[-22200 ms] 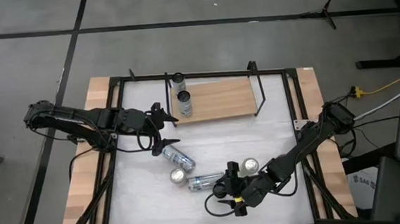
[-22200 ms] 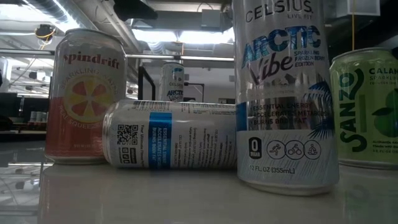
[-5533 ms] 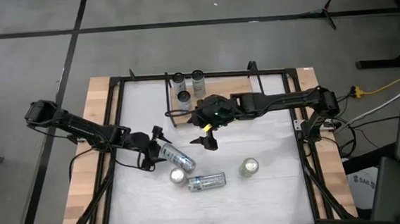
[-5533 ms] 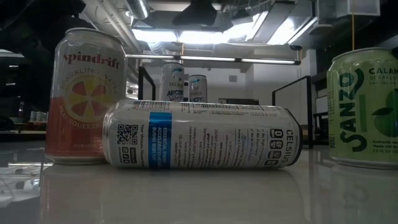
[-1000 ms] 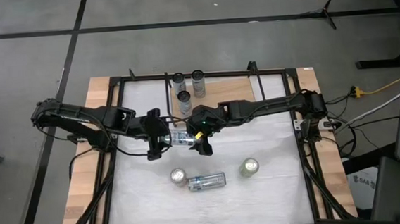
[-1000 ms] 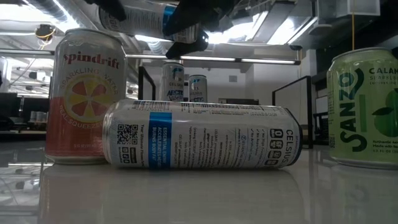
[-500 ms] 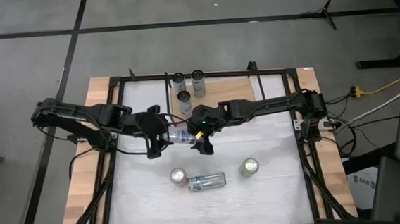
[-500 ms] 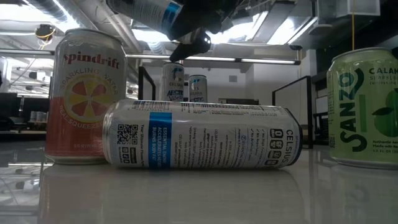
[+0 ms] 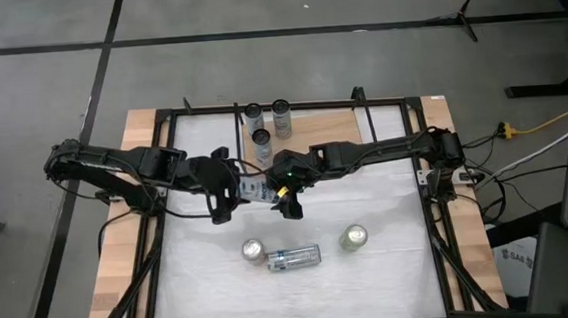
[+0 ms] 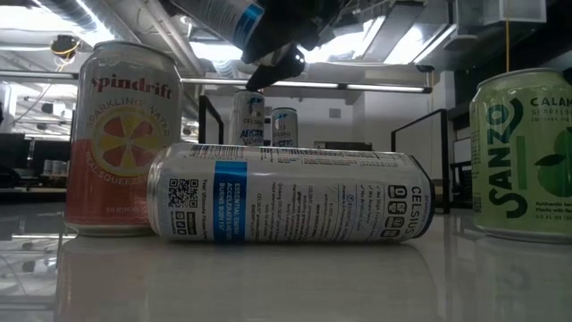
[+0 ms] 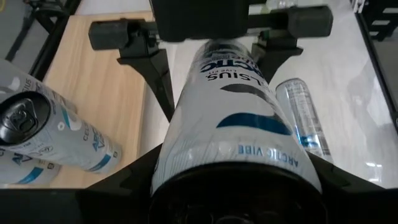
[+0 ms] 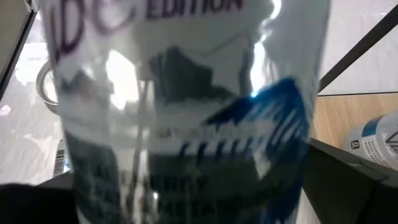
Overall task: Place canned beverage on shelf
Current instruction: Put the white-blue soda can aligned with the other white-blue soda can on the shelf
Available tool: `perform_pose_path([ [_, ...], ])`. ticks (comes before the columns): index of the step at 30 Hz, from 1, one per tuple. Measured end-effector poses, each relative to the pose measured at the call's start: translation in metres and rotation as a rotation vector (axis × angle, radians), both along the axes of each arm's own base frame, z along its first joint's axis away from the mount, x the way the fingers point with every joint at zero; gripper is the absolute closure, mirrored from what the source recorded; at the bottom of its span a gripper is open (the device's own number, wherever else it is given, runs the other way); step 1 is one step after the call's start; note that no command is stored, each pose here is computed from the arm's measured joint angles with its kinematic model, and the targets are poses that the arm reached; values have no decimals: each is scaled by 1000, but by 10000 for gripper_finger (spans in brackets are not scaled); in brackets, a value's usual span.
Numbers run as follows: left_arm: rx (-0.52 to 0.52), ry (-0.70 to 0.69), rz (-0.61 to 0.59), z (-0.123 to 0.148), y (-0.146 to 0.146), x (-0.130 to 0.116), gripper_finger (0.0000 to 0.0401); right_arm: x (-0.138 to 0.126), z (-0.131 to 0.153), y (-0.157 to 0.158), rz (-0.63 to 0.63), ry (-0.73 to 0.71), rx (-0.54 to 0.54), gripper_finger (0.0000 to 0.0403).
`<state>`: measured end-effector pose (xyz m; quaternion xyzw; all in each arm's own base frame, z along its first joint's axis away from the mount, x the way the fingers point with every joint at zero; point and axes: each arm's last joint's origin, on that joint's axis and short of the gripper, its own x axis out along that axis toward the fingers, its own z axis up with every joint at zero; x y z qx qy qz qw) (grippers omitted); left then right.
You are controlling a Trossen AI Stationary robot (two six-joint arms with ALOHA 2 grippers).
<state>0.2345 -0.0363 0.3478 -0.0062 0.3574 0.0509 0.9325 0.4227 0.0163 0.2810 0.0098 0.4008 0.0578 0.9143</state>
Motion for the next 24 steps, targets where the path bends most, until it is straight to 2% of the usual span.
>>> perform_pose_path([
  [12,-4,-19,0,2,0,1,157,0,0,0,-1,-1,-2,29],
  [24,6,52,-3,-3,1,-4,157,-10,8,0,-3,35,-3,29],
])
